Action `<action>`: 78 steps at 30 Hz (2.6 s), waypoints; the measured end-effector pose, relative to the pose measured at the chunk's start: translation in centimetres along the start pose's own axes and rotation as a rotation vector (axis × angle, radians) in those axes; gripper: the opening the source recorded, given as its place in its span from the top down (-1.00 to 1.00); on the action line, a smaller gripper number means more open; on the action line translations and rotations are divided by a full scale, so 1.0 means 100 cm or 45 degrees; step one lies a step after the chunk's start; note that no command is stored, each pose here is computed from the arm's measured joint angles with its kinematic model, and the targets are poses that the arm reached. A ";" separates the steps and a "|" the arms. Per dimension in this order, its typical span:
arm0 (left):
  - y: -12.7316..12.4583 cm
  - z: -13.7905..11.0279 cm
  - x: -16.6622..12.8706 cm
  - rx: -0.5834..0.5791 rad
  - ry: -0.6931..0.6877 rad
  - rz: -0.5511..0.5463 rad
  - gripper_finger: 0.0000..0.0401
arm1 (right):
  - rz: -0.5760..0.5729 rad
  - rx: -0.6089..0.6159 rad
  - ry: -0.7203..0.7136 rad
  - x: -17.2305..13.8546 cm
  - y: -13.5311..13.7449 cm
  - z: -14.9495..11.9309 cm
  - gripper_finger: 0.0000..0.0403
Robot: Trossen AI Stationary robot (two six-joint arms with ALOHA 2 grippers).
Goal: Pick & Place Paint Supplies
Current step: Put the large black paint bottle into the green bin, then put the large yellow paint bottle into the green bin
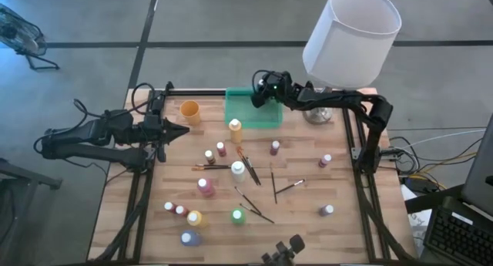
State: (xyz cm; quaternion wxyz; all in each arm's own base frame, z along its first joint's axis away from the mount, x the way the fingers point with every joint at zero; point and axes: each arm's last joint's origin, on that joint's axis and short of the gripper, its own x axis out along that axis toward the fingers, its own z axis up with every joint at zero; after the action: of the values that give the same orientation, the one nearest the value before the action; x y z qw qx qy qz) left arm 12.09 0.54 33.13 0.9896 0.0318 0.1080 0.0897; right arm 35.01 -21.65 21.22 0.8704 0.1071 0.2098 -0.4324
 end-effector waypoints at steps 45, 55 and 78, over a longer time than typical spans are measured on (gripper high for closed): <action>0.000 0.000 0.000 0.000 0.000 0.000 0.88 | 0.196 -0.132 -0.215 -0.078 0.033 0.044 0.15; 0.000 0.000 0.000 0.000 0.000 0.000 0.88 | 0.417 -0.379 -0.026 -0.158 0.072 0.029 0.50; 0.000 0.000 0.000 0.000 0.000 0.000 0.88 | 0.935 -0.322 0.015 -0.305 -0.008 -0.025 0.96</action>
State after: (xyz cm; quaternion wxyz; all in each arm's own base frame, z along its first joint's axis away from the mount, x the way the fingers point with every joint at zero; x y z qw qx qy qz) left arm 12.09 0.54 33.13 0.9896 0.0318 0.1081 0.0897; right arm 17.24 0.35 32.92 0.9723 0.0695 0.2142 -0.0624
